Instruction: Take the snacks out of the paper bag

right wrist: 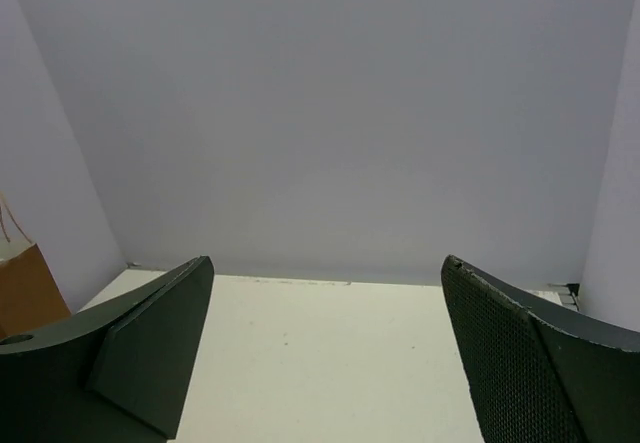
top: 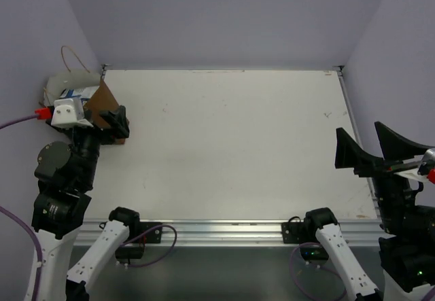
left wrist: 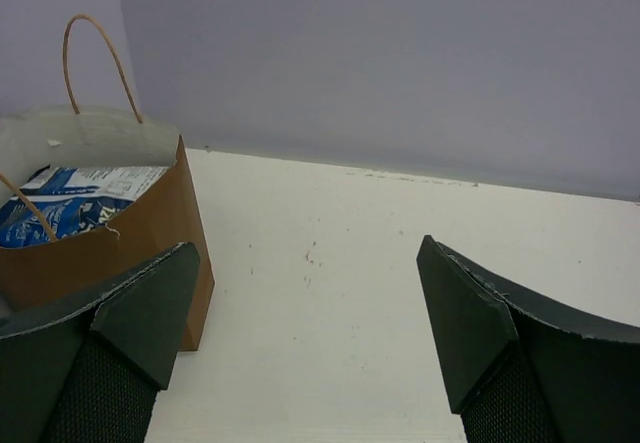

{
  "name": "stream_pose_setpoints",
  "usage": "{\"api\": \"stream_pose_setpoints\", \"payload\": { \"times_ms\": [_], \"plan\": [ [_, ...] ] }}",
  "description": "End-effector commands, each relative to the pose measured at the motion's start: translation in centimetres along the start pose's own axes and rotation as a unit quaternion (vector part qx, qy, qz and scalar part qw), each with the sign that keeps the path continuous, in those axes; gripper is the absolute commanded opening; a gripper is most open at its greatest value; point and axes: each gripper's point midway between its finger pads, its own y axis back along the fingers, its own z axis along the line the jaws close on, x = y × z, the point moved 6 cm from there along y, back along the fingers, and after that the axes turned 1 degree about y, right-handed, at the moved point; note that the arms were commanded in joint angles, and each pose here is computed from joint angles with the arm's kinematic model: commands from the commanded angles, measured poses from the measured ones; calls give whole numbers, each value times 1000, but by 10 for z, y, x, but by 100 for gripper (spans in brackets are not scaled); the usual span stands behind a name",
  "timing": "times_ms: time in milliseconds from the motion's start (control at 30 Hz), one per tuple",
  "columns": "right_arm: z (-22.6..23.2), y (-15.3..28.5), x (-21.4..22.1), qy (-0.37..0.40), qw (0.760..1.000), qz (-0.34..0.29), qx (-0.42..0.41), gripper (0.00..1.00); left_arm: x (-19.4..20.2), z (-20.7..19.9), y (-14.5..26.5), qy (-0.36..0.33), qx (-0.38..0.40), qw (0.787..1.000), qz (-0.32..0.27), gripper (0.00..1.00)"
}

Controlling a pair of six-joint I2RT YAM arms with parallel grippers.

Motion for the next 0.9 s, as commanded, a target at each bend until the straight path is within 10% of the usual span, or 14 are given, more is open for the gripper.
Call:
{"api": "stream_pose_setpoints", "payload": {
  "times_ms": [0, 367, 633, 867],
  "plan": [
    [0, -6, 6, 0, 1000, 17, -3, 99, 6, -3, -12, -6, -2, 1000, 17, 100],
    [17, -38, 71, -75, 982, 163, -50, 99, 43, 7, -115, -40, -181, 968, 169, 100],
    [34, -42, 106, -111, 963, 214, -119, 99, 5, 63, -209, -11, -290, 946, 145, 100],
    [36, -37, 119, -119, 959, 221, -133, 99, 51, 114, -272, -12, -346, 915, 208, 92]
  ]
}}
